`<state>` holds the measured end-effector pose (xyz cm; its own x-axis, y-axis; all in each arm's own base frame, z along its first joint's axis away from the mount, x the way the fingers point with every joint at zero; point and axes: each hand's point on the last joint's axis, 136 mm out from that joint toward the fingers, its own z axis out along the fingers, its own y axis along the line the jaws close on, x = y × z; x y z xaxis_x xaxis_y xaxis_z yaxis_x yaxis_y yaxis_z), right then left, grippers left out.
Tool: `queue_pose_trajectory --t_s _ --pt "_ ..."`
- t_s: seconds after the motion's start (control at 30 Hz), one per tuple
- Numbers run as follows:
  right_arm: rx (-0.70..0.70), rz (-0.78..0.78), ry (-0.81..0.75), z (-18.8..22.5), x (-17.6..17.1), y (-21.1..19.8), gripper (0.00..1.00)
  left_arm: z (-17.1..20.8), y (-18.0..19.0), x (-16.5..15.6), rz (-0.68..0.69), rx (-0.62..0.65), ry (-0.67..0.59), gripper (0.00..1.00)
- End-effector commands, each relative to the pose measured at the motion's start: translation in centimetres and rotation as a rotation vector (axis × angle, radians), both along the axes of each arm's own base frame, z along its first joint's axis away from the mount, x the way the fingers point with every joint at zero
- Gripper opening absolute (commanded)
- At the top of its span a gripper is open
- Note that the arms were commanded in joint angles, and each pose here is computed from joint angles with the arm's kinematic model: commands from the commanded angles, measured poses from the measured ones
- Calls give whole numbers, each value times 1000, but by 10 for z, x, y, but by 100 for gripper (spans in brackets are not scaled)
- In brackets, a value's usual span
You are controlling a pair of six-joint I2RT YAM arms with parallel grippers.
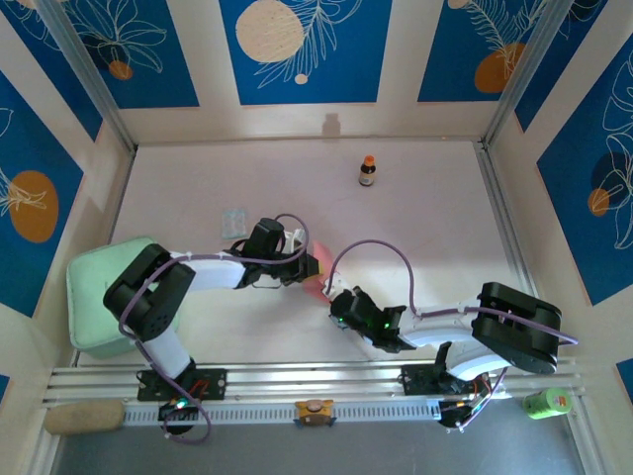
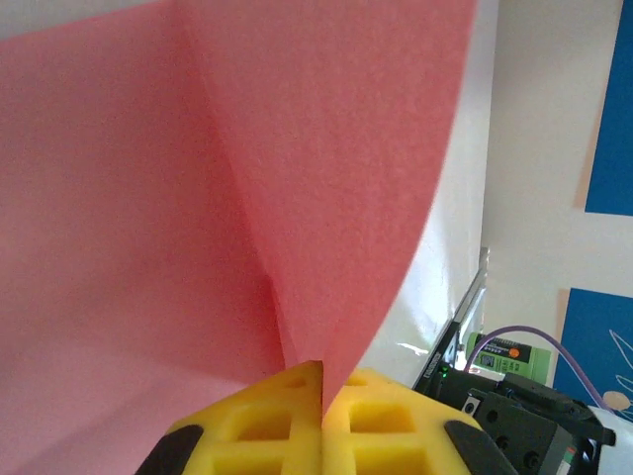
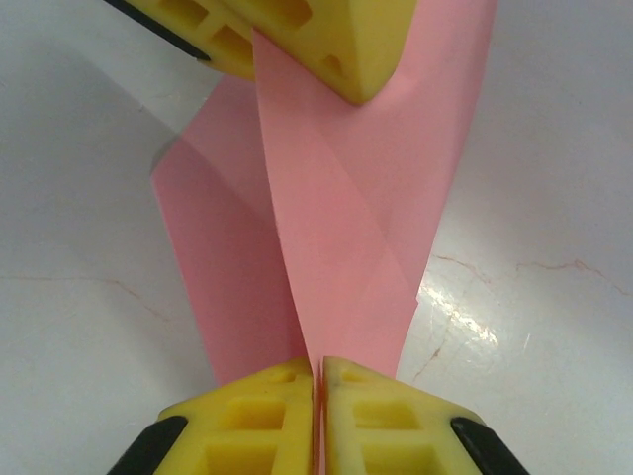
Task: Fold a paper plane with a square sheet of paper (pick it up from the middle)
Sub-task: Fourth fold the wing at the center of the table.
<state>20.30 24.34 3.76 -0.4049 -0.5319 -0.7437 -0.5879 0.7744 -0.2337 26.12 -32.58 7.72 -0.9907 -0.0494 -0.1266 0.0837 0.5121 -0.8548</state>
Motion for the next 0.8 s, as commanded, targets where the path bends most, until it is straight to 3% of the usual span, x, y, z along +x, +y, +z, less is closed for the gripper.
queue_pose_trajectory --t_s 0.0,0.77 --pt "20 -24 -2 5 1 0 12 8 3 5 5 -4 -30 3" --pt "9 -32 8 6 -10 -8 17 11 10 3 8 33 -36 0"
